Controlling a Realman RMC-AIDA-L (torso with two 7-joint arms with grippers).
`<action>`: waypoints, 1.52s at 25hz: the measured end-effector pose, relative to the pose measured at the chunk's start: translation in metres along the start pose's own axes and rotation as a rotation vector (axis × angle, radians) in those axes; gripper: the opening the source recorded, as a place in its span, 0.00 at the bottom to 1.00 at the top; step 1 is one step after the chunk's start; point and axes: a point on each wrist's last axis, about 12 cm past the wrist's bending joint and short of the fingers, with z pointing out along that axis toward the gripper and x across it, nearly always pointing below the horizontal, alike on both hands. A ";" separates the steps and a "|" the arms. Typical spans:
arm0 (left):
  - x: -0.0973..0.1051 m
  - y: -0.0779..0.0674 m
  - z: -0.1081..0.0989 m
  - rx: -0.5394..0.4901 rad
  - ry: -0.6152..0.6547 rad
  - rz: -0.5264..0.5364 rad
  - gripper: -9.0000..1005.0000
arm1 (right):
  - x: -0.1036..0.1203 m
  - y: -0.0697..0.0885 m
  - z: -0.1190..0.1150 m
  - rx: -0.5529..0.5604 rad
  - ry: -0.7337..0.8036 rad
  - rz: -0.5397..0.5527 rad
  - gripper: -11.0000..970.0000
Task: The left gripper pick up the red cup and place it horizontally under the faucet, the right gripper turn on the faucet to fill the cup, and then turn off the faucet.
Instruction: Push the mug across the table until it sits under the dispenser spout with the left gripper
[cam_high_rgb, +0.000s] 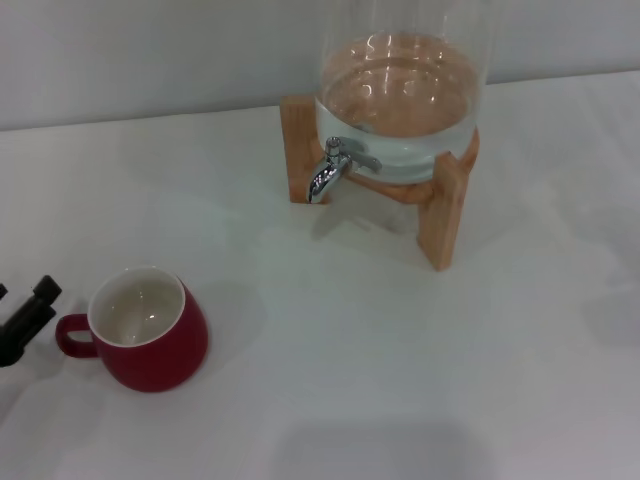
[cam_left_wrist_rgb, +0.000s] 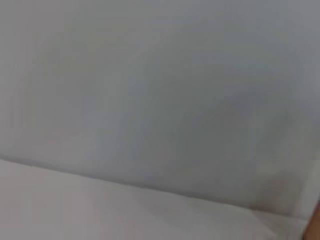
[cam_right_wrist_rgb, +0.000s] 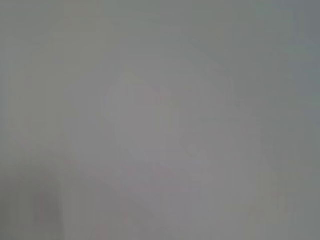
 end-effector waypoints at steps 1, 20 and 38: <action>0.000 -0.001 0.001 0.008 0.007 0.009 0.88 | 0.000 0.000 0.000 0.003 0.002 0.000 0.75; 0.006 -0.004 -0.021 0.050 0.017 0.037 0.87 | 0.001 -0.002 0.007 0.017 0.015 -0.001 0.75; 0.025 -0.011 -0.033 0.040 0.055 -0.015 0.87 | 0.001 -0.001 0.013 0.017 0.027 -0.004 0.75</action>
